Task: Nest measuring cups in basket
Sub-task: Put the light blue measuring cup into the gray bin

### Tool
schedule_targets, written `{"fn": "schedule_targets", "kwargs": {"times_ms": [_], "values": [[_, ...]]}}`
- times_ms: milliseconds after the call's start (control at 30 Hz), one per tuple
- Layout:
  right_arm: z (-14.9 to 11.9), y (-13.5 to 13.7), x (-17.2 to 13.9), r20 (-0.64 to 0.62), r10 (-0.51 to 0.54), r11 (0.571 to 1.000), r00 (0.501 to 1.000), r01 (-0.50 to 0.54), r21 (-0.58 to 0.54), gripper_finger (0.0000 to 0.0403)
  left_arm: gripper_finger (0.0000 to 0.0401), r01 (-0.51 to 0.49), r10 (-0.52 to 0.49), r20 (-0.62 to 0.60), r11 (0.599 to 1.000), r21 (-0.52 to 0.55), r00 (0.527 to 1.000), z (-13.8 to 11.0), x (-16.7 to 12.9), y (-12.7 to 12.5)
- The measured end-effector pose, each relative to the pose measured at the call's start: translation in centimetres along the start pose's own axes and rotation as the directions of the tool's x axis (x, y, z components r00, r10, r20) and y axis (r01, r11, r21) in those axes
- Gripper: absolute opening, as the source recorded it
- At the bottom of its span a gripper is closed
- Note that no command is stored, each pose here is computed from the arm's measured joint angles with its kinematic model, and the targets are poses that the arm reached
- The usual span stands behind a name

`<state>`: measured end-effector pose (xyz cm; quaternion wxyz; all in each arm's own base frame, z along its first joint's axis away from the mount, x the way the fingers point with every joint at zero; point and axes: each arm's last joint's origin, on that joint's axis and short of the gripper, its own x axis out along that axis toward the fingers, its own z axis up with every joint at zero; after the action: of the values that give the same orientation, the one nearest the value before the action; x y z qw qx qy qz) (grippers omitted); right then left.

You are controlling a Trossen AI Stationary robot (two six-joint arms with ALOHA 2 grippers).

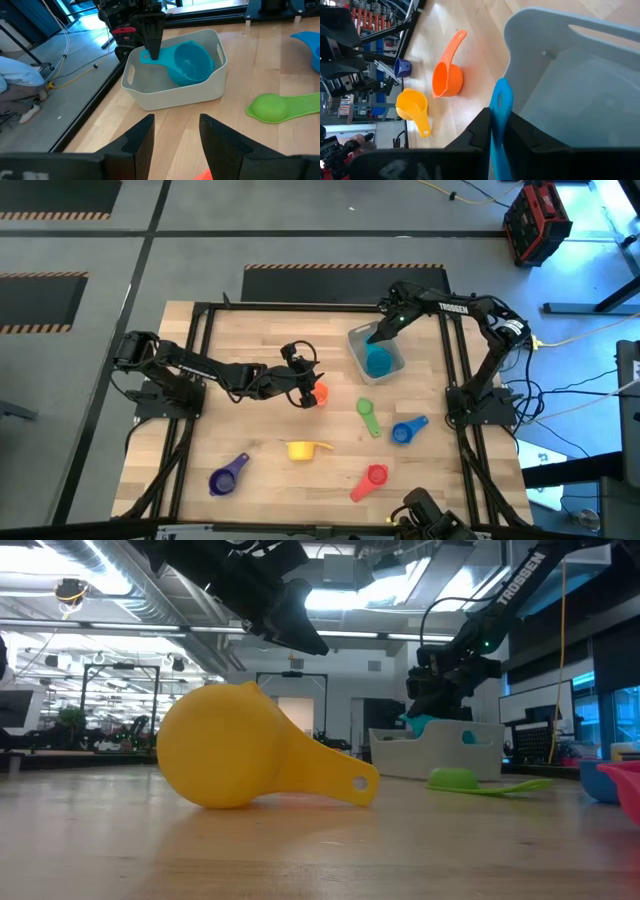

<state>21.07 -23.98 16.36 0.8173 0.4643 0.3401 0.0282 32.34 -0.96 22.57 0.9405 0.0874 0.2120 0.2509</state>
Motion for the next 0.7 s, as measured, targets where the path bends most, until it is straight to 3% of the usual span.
{"fn": "schedule_targets", "kwargs": {"times_ms": [533, 700], "values": [[0.03, 0.02, -0.01, 0.002, 0.004, 1.000, 1.000, -0.004, 0.001, 0.0047, 0.0149, 0.000, 0.000, 0.000, 1.000, -0.002, 1.000, 0.00, 0.00, 0.00], [0.02, -0.13, -0.03, 0.001, -0.051, 0.999, 0.999, 0.051, 0.001, 0.0047, 0.0149, 0.000, 0.000, 0.000, 1.000, -0.001, 1.000, 0.00, 0.00, 0.00]]}}
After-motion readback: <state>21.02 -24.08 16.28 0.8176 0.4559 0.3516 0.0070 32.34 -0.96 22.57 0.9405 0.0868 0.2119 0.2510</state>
